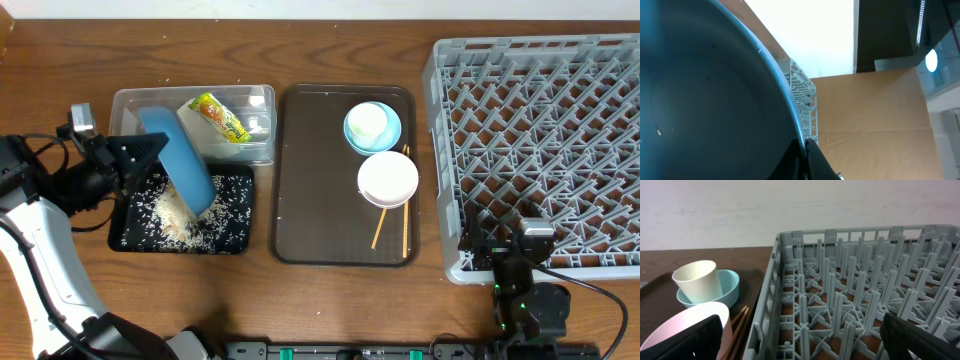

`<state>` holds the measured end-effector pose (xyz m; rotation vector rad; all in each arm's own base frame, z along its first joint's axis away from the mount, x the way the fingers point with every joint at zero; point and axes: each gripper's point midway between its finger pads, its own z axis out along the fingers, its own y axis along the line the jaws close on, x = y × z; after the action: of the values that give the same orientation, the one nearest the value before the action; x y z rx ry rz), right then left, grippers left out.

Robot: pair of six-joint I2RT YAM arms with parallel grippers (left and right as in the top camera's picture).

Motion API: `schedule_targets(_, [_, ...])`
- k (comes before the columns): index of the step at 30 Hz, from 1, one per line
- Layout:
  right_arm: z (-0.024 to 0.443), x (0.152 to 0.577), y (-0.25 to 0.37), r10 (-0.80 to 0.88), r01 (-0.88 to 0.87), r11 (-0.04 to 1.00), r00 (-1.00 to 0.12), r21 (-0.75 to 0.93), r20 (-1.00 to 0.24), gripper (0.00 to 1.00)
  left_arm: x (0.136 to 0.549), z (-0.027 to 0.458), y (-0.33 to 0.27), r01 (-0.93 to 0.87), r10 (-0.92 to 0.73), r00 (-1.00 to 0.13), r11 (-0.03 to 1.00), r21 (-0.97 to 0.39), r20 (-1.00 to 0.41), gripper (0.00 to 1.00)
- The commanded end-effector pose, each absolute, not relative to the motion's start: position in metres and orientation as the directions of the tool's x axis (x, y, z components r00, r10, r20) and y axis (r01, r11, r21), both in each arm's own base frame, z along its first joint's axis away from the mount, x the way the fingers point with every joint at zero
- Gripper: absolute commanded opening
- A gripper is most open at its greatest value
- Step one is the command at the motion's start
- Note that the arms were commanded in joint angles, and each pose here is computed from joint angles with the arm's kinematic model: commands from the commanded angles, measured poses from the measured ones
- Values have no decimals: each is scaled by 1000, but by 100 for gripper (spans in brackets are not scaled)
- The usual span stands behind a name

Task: Sort waste into correct bins and load items into the dishwasher rack
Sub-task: 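Pour the rice onto the black tray, then bring the plate back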

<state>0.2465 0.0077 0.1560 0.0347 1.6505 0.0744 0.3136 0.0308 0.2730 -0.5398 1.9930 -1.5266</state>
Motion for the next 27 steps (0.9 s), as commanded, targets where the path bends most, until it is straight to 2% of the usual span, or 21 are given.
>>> schedule_targets(1, [154, 246, 10, 69, -30, 997, -88, 72, -994, 99, 312, 280, 30, 70, -618, -759, 233, -970, -204, 6])
schedule_targets(9, [154, 246, 10, 69, -30, 997, -88, 72, -994, 99, 312, 281, 33, 74, -626, -752, 234, -969, -209, 6])
schedule_targets(14, [154, 246, 10, 69, -30, 997, -88, 72, -994, 99, 308, 294, 41, 122, -646, -734, 178, -977, -209, 6])
schedule_targets(24, [154, 246, 10, 69, -30, 997, -88, 72, -994, 99, 302, 291, 51, 76, -684, -712, 146, -986, -156, 6])
schedule_targets(27, [154, 246, 10, 69, -30, 997, -88, 72, -994, 99, 303, 291, 51, 106, -678, -708, 176, -979, -198, 5])
